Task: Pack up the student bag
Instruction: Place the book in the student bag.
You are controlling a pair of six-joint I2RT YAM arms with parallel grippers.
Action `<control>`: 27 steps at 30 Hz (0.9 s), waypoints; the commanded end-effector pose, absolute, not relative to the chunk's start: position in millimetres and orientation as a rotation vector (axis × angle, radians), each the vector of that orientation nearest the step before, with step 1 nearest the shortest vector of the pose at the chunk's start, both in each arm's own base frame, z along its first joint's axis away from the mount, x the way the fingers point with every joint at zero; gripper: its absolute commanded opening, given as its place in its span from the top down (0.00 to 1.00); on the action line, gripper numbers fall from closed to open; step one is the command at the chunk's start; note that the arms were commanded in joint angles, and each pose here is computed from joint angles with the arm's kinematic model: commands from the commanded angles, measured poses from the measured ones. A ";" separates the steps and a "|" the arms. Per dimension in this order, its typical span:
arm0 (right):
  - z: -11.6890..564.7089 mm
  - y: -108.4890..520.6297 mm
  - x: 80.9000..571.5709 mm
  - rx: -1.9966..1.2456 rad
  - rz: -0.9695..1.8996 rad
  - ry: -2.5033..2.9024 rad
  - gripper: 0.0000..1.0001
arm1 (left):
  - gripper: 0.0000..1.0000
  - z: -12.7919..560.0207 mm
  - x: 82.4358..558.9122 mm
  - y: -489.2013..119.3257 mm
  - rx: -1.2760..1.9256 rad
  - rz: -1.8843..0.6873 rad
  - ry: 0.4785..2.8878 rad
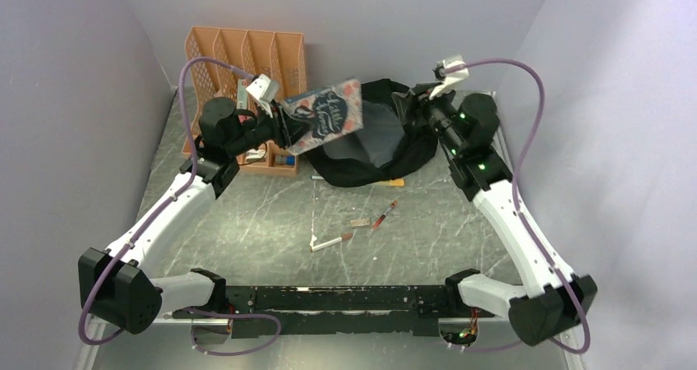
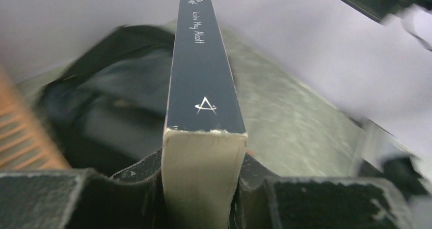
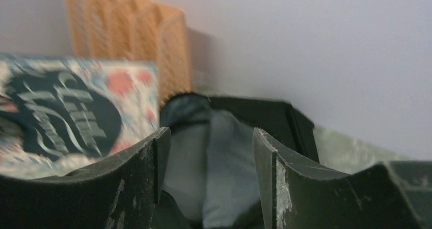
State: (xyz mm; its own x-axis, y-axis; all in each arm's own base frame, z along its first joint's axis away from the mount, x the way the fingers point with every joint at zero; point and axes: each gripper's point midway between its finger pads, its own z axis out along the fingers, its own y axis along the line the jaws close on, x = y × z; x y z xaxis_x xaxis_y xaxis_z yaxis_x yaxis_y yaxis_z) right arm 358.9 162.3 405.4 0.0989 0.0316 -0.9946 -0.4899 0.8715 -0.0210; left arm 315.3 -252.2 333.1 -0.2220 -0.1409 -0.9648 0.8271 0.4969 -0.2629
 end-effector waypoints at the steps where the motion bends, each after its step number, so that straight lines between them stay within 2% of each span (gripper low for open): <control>1: 338.7 143.9 392.1 -0.324 0.236 1.686 0.37 | 0.95 329.1 383.0 -159.0 0.153 -0.454 1.688; 5: 293.0 162.9 409.7 -0.367 0.276 1.804 0.35 | 0.95 319.7 391.1 -104.7 -0.071 -0.219 1.729; 12: 217.1 217.4 437.9 -0.555 0.230 1.999 0.22 | 0.95 318.2 390.3 -90.6 -0.122 -0.169 1.714; 20: 156.2 252.5 477.0 -0.731 -0.070 2.085 0.15 | 0.95 322.2 388.7 -95.9 -0.094 -0.202 1.698; 27: 121.3 243.4 492.4 -0.817 -0.367 2.108 0.14 | 0.95 325.6 387.0 -96.5 -0.080 -0.206 1.688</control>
